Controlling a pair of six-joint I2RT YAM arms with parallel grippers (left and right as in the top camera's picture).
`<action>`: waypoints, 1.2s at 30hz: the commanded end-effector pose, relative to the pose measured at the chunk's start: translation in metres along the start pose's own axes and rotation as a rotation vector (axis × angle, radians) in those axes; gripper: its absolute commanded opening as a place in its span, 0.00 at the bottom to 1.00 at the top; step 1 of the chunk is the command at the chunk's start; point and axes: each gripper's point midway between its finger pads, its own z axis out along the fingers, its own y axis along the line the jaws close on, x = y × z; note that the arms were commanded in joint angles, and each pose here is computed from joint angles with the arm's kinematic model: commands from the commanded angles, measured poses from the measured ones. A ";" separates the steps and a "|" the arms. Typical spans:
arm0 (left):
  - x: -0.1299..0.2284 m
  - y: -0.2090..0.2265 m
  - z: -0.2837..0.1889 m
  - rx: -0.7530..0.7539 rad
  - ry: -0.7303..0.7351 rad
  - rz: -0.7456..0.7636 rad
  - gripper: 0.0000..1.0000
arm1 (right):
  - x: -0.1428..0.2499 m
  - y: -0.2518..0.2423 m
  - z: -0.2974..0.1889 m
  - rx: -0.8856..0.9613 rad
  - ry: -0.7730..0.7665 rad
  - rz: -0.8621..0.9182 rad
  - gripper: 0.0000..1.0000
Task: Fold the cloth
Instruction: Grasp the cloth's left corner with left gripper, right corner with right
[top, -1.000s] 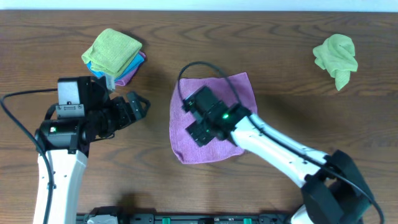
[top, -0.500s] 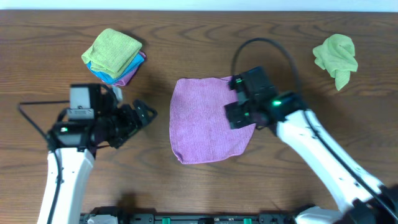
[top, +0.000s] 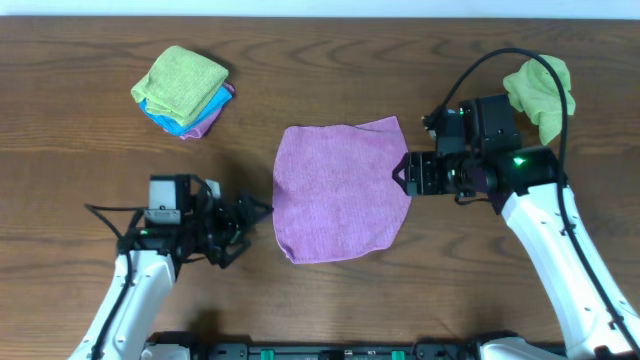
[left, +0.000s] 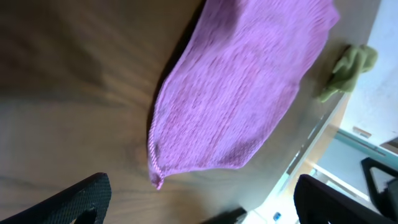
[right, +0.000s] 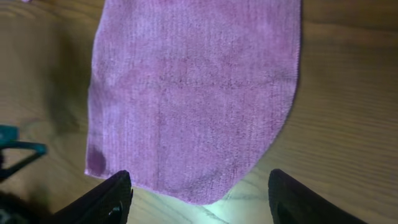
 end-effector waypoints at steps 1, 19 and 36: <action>0.011 0.004 0.012 -0.015 0.045 -0.046 0.95 | -0.001 0.007 -0.004 -0.039 -0.004 0.005 0.72; 0.030 0.017 0.069 -0.143 0.109 -0.054 0.95 | 0.005 0.006 -0.004 -0.035 0.017 0.013 0.73; 0.020 0.037 0.083 -0.226 0.063 -0.036 0.06 | 0.009 0.005 -0.003 -0.033 0.033 0.019 0.75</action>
